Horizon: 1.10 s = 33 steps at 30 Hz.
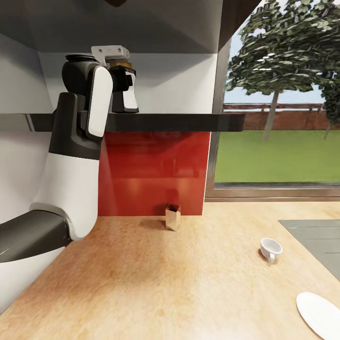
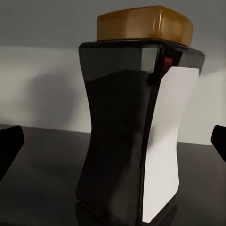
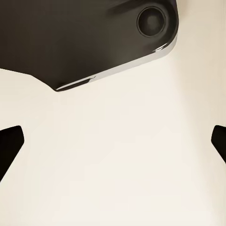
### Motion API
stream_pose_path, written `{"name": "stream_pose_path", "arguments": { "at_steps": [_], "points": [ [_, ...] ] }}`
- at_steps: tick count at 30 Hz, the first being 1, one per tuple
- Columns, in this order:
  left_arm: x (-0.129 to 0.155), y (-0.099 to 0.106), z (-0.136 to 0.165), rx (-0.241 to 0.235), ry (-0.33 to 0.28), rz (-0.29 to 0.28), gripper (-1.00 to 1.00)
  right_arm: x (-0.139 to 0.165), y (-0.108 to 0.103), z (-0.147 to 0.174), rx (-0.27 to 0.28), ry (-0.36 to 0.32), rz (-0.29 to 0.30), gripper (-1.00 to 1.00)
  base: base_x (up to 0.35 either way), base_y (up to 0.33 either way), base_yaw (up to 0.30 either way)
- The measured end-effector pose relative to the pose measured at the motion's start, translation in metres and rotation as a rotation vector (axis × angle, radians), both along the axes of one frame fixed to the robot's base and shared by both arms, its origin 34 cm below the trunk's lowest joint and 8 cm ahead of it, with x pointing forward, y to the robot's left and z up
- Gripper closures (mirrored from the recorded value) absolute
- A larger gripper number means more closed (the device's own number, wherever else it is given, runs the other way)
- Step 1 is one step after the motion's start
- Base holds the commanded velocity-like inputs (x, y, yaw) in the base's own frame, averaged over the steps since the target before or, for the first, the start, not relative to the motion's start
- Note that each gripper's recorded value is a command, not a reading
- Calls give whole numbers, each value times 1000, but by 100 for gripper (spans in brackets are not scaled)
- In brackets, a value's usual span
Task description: Set up a coffee station on the kitchen countertop: keep the coffee maker on the countertop, move the bottle of coffee from the kitchen shelf to the counter next to the coffee maker, place a paper coffee filter on top of the coffee maker, put the saucer next to the coffee maker with the coffee cup on the saucer, and place the electric kettle next to the coffee maker.
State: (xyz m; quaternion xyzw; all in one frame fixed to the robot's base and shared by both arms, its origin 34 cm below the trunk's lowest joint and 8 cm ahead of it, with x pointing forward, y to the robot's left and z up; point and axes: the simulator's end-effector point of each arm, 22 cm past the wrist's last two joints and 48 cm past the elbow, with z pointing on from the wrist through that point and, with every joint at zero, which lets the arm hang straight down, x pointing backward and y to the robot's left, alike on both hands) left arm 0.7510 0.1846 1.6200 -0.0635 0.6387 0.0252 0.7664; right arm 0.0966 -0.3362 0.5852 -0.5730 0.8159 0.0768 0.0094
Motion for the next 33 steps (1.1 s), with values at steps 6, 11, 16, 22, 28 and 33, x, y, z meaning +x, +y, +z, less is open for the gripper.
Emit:
{"name": "stream_pose_path", "arguments": {
  "at_steps": [6,11,16,22,28,33],
  "points": [
    [0,0,0,0,0,0,-100,0,0,0,0,0,0,-100,25,0,0],
    [0,0,0,0,1,0,-100,0,0,0,0,0,0,-100,93,0,0],
    [0,0,0,0,0,0,-100,-1,0,0,0,1,1,-100,49,0,0],
    [0,0,0,0,1,0,-100,-10,0,1,4,17,53,-100,26,0,0],
    [0,0,0,0,1,0,-100,-11,0,1,5,20,62,-100,126,0,0],
    [0,0,0,0,2,-1,-100,-11,0,1,5,20,64,-100,37,0,0]
  ]
}}
